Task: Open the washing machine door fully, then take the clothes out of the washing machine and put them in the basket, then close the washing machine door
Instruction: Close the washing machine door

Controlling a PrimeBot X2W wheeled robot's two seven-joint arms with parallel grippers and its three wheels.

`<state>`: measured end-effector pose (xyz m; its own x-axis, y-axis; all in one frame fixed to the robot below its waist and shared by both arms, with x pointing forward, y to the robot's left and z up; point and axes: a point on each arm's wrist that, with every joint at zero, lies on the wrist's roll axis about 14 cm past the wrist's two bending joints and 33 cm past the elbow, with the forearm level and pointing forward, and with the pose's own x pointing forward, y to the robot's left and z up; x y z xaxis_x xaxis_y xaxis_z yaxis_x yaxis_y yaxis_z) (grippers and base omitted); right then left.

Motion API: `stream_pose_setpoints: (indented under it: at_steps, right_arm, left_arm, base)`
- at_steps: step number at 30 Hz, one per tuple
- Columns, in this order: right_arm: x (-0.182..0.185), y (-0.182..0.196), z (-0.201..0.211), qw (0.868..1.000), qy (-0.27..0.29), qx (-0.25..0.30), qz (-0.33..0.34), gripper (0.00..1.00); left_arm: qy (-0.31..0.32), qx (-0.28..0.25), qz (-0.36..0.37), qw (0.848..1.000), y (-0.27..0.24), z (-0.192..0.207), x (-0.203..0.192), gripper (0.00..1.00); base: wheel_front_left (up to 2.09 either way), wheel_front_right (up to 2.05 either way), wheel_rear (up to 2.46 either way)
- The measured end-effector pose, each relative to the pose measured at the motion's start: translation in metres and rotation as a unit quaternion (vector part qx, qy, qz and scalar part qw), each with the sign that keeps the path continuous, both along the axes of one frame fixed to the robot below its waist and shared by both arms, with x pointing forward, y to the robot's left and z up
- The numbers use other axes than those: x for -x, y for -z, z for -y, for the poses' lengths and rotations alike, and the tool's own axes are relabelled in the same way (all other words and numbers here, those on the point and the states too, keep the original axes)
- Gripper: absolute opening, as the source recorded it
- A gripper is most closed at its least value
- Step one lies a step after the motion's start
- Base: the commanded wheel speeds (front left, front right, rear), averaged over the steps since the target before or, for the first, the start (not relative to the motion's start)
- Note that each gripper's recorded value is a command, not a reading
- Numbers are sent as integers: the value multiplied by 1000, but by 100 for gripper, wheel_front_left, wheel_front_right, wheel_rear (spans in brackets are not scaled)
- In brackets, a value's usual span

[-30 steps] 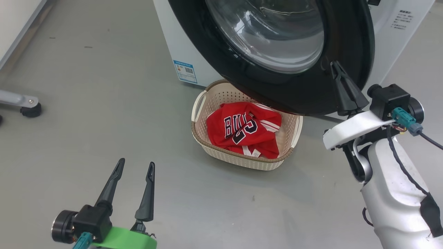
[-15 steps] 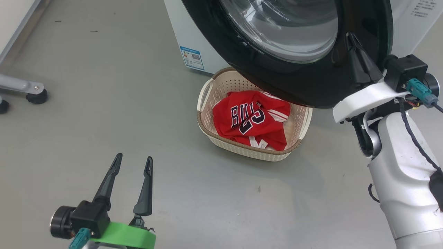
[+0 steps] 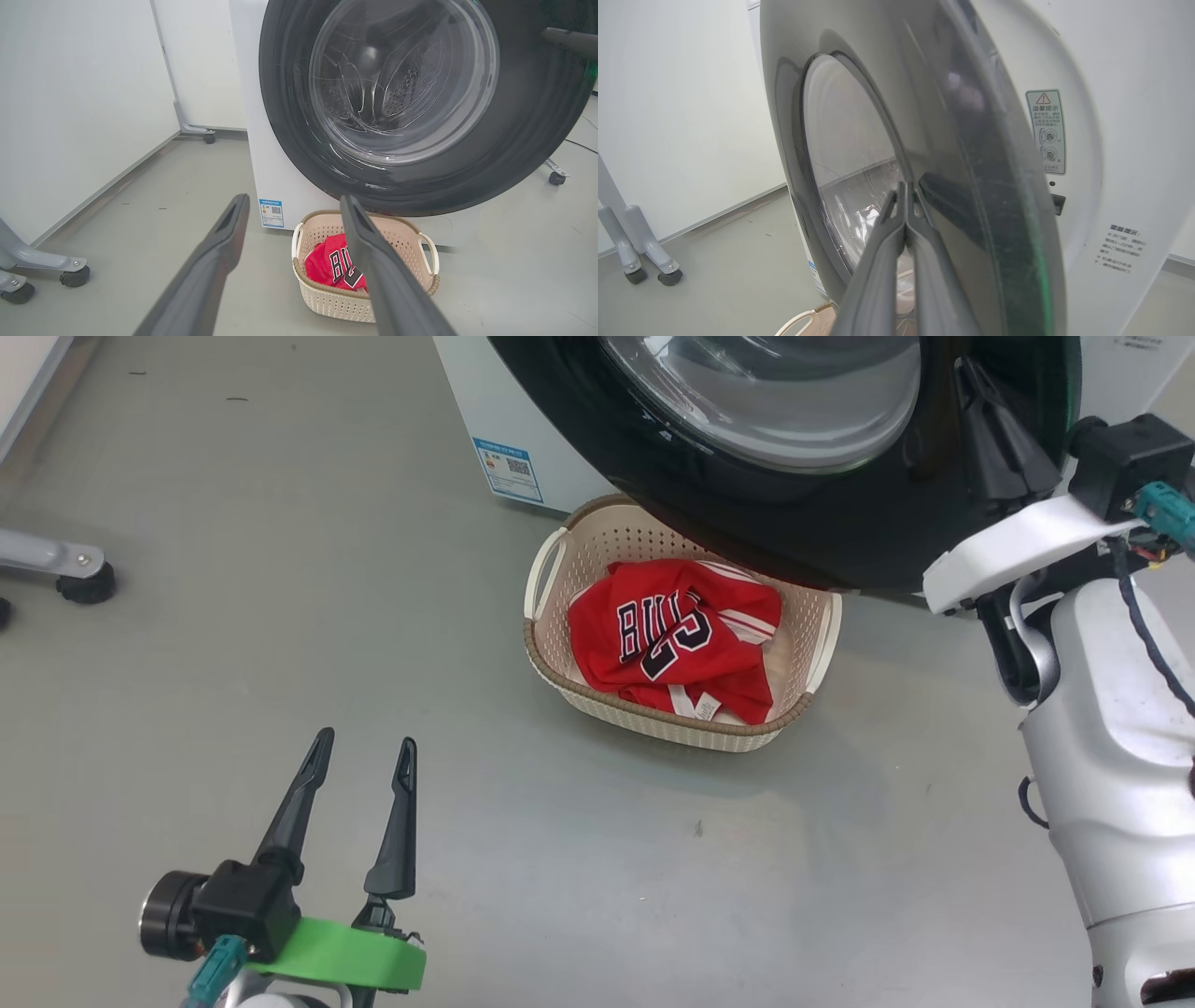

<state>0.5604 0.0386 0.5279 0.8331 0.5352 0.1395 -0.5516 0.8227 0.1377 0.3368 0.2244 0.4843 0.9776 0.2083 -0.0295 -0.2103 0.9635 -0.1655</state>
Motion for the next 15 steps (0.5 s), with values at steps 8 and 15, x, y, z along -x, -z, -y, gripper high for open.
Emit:
stream_pose_setpoints:
  at_steps: [8,15]
  right_arm:
    - [-29,-8,5,1000,11,7,16,0]
    - [-60,-6,15,999,35,15,16,0]
  left_arm:
    - [7,0,-4,1000,4,3,-12,100]
    - [21,0,-5,1000,7,9,-27,100]
  base:
    - [0,0,0]
    - [0,0,0]
